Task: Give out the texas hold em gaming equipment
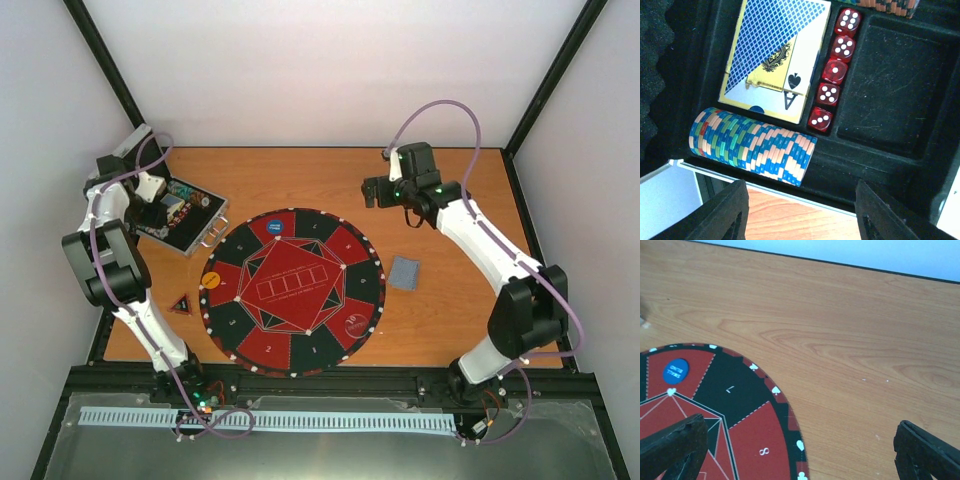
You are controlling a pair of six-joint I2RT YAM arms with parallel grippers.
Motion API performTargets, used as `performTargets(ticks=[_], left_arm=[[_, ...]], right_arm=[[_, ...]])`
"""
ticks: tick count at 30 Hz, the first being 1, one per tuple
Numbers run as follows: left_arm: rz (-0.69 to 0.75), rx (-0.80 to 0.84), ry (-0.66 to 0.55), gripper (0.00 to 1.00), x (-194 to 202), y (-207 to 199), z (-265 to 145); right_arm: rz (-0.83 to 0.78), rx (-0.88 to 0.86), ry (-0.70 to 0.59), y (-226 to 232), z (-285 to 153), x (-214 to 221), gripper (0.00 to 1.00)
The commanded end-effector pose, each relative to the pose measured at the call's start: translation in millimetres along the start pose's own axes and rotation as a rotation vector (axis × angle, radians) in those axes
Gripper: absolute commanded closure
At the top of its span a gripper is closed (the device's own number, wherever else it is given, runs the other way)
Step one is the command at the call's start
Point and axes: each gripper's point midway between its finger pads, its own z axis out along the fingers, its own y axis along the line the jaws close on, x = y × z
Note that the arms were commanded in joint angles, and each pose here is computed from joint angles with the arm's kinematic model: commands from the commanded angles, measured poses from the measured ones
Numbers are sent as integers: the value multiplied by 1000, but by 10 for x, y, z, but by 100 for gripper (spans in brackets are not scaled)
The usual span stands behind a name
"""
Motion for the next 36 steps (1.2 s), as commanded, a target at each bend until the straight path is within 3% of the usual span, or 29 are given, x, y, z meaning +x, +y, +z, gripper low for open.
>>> performTargets(ticks=[1, 9, 18, 24, 36], left_arm=[[91, -52, -4, 42, -105, 184, 31], [117, 78, -18, 48, -170, 21, 159], [128, -11, 91, 49, 66, 176, 324], [129, -55, 93, 48, 154, 206, 404], [138, 87, 63, 48, 194, -95, 374]], right_arm=[[-58, 54, 21, -115, 118, -80, 0], [-101, 68, 41, -146, 212, -54, 0], [-117, 68, 62, -161, 301, -17, 0], [-122, 53, 71, -137, 360, -37, 0], [-115, 41, 77, -115, 391, -37, 0]])
